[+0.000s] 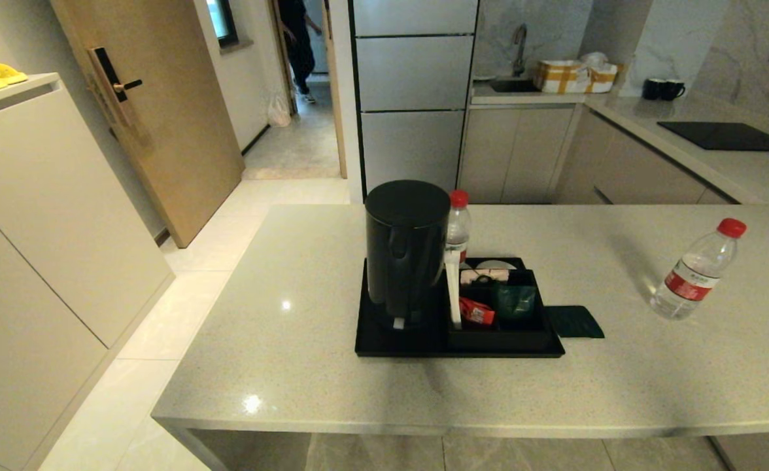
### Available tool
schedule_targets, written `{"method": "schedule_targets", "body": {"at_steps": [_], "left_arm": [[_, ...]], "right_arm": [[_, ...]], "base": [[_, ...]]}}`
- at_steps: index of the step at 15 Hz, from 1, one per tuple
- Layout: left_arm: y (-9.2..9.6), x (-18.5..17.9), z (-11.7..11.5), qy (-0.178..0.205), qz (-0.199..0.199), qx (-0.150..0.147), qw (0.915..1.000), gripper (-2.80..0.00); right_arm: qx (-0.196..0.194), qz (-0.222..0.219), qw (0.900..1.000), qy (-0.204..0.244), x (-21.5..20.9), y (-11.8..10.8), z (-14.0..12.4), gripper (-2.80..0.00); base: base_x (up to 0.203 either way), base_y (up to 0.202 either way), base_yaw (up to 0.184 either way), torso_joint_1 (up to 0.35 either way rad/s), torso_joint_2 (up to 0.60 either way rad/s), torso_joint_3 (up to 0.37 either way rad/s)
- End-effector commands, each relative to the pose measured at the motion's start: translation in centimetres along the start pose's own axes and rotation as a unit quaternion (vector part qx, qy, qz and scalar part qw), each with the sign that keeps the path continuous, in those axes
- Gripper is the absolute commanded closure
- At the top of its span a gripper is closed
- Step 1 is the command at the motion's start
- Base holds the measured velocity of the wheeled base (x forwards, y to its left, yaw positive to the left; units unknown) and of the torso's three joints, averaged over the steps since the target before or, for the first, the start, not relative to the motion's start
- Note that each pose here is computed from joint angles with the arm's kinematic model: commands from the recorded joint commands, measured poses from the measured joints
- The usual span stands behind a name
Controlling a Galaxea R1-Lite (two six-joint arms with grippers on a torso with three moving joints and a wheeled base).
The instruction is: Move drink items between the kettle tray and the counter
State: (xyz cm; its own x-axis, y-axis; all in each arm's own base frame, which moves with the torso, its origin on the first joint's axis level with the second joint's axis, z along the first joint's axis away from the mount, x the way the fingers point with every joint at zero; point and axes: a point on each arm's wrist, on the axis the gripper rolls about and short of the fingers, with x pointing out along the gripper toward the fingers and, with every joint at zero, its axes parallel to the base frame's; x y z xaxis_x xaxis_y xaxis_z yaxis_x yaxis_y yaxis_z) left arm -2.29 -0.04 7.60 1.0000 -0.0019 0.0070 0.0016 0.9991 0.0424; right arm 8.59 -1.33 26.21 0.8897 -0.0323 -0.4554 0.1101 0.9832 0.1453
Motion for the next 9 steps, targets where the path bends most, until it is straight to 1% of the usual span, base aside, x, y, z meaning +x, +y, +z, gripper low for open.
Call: {"method": "schedule_targets", "body": {"at_steps": [1,3,4,5,6,7,9], "left_arm": [[0.0,0.0,0.0,0.0,0.0,0.0,1.0,0.0],[0.0,0.0,0.0,0.0,0.0,0.0,1.0,0.0],[0.0,0.0,0.0,0.0,0.0,0.0,1.0,0.0],[0.0,0.0,0.0,0.0,0.0,0.0,1.0,0.0],[0.0,0.0,0.0,0.0,0.0,0.0,1.0,0.0],[0.0,0.0,0.0,0.0,0.0,0.0,1.0,0.0],[0.0,0.0,0.0,0.0,0.0,0.0,1.0,0.0]], "right_arm": [[-0.018,0.023,0.998,-0.064,-7.0,0.7,-3.7,0.0],[-0.041,0.053,0.996,-0.057,-10.3,0.6,-7.3,0.0],[-0.061,0.083,0.994,-0.043,-11.4,0.1,-8.8,0.0],[-0.071,0.095,0.992,-0.037,-12.2,-0.6,-10.2,0.0],[-0.069,0.088,0.993,-0.032,-12.5,-1.1,-11.5,0.0],[-0.062,0.077,0.994,-0.039,-12.4,-1.4,-12.9,0.0],[-0.038,0.035,0.997,-0.058,-11.9,-2.0,-16.1,0.0]], "base": [[0.0,0.0,0.0,0.0,0.0,0.0],[0.0,0.0,0.0,0.0,0.0,0.0],[0.0,0.0,0.0,0.0,0.0,0.0],[0.0,0.0,0.0,0.0,0.0,0.0],[0.0,0.0,0.0,0.0,0.0,0.0],[0.0,0.0,0.0,0.0,0.0,0.0],[0.0,0.0,0.0,0.0,0.0,0.0]]}}
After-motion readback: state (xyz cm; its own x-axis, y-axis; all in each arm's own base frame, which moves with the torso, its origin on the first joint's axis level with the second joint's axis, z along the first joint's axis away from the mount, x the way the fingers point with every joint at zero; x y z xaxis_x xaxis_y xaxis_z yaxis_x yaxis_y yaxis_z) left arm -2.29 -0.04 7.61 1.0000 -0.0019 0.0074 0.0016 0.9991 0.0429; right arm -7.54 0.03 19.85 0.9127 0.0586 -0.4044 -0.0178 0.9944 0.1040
